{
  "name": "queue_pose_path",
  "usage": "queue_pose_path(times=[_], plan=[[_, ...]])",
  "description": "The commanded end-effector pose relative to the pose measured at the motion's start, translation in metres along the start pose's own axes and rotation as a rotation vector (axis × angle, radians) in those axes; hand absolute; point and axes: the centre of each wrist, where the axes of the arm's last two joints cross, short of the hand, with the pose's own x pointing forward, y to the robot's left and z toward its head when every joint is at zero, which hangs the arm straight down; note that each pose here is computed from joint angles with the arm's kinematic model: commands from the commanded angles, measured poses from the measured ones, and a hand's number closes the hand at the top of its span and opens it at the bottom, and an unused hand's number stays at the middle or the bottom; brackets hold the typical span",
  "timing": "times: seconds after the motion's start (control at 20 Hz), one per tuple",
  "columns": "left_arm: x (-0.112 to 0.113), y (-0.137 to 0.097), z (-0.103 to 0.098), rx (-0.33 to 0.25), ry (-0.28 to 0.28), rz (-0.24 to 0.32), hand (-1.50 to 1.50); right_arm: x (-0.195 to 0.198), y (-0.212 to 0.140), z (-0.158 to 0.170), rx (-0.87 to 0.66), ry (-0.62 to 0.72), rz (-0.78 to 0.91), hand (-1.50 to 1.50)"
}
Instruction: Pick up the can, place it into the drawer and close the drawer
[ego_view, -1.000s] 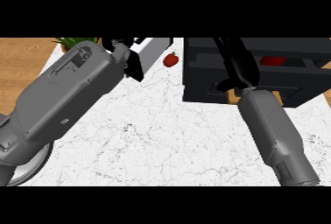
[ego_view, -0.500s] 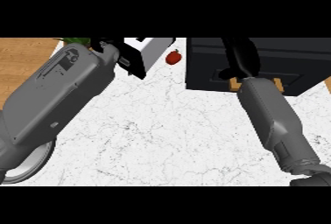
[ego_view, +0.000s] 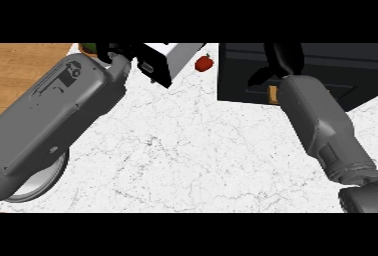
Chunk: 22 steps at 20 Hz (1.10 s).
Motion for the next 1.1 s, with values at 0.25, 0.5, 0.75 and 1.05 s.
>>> queue_pose_path(times=[0.25, 0.5, 0.75, 1.05], plan=[[0.011, 0.004, 0.006, -0.022, 0.002, 0.000, -1.50, 0.001, -0.040, -0.037, -0.039, 0.027, 0.011, -1.50], [0.007, 0.008, 0.003, -0.009, 0.001, -0.011, -1.50, 0.027, -0.027, -0.033, 0.022, -0.021, -0.325, -1.50], [0.013, 0.015, 0.007, -0.019, 0.010, -0.002, -1.50, 0.025, -0.026, -0.032, 0.009, 0.093, -0.652, -1.50], [0.008, 0.014, 0.017, -0.025, 0.007, 0.006, -1.50, 0.012, -0.031, -0.034, -0.005, 0.094, -0.753, -1.50]])
